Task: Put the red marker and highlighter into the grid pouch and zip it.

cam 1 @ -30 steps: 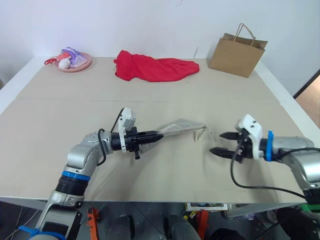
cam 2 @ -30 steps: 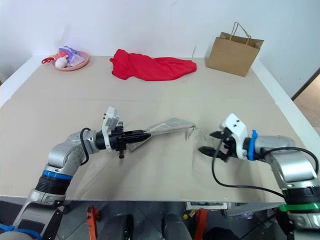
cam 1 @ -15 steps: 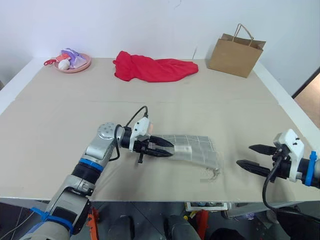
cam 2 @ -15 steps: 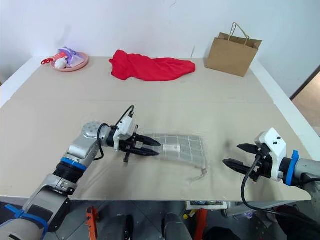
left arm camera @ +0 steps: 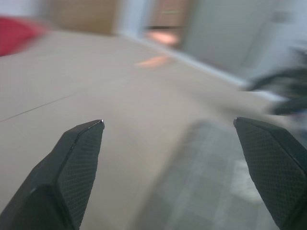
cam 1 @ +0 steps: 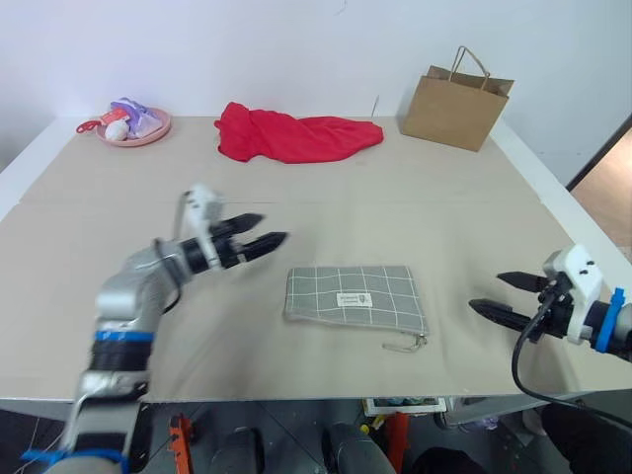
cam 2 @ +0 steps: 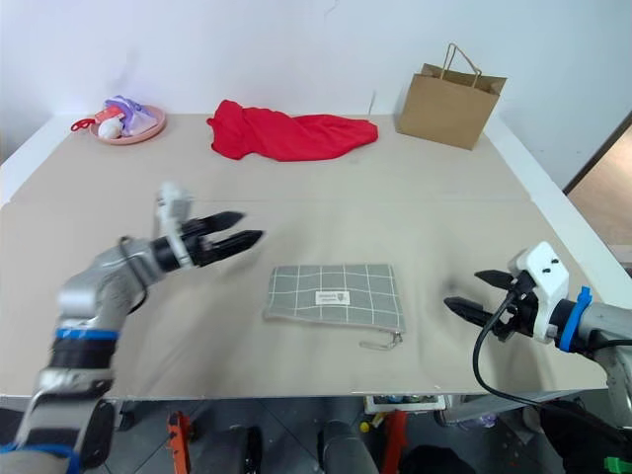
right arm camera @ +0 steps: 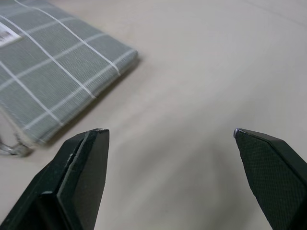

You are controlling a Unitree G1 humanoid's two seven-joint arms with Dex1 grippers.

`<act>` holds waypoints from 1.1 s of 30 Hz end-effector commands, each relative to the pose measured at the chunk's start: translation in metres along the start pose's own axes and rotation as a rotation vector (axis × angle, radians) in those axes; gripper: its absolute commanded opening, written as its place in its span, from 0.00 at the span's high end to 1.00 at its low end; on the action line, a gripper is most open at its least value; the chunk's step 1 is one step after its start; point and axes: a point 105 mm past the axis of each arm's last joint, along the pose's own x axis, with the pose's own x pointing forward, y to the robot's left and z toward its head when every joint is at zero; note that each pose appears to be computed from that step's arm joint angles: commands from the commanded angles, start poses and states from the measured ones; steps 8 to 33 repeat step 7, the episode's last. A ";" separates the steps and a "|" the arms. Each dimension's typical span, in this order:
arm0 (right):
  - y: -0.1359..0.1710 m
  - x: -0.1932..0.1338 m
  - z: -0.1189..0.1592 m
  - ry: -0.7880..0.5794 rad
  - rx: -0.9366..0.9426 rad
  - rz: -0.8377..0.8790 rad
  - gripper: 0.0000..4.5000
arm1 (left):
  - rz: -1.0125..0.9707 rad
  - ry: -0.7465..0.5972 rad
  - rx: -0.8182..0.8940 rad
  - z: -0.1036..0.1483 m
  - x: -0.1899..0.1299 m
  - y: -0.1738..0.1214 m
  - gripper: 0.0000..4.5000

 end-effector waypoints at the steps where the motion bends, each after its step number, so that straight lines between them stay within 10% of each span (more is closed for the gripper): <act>1: -0.007 0.009 0.007 -0.090 0.059 -0.009 0.00 | 0.260 0.032 0.053 0.001 -0.060 0.023 0.01; 7: -0.019 0.019 0.027 -0.187 0.097 -0.019 0.00 | 0.394 -0.014 0.002 -0.009 -0.101 0.022 0.01; 33: -0.019 0.019 0.027 -0.187 0.097 -0.019 0.00 | 0.394 -0.014 0.002 -0.009 -0.101 0.022 0.01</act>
